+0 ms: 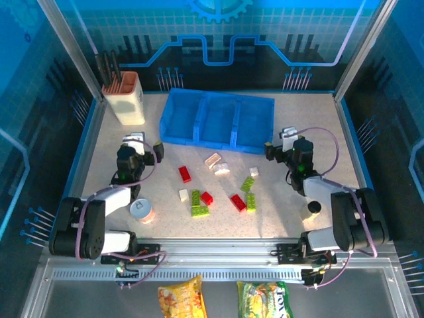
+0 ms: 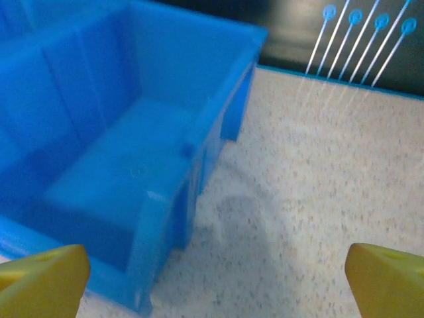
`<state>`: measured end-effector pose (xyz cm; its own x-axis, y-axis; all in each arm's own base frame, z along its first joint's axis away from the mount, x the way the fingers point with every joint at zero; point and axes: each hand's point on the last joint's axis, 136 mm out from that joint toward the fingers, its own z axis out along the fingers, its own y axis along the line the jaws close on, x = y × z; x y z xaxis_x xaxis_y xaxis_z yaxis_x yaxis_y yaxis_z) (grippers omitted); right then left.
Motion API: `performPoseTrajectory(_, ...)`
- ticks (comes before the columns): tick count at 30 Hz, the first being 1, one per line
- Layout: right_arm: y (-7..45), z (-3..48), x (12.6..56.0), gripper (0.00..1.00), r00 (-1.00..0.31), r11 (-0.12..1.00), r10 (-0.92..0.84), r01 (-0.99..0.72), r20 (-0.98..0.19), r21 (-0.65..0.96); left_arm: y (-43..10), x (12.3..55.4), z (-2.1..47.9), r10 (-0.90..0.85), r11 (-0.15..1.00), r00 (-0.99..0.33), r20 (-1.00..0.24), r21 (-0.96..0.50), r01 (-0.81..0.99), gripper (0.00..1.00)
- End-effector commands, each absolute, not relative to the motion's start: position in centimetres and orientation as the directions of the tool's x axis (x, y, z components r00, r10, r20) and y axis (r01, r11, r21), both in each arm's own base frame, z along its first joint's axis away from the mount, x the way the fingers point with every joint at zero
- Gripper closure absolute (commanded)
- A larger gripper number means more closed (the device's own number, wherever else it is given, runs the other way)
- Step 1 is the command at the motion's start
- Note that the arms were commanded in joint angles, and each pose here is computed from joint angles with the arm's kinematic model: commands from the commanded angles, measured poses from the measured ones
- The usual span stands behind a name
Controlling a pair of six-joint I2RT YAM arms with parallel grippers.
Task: Sort the legos into containers by color
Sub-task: Rotate the container at the top-center of the table.
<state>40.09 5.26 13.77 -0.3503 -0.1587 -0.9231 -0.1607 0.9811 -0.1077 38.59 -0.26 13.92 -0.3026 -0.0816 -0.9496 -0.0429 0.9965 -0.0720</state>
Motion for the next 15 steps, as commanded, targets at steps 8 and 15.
performPoseTrajectory(8,7.5,14.4,40.9,0.03,-0.613,0.983,-0.011,-0.152,-0.790,0.104,-1.7,40.9,15.6,-0.146,0.988,-0.520,-0.842,-0.145,-0.043,0.03)
performPoseTrajectory(15,7.9,12.7,42.4,0.15,-0.707,0.982,-0.006,-0.137,-0.707,0.129,-3.2,44.1,15.3,-0.130,0.985,-0.629,-0.766,-0.173,0.007,0.06)
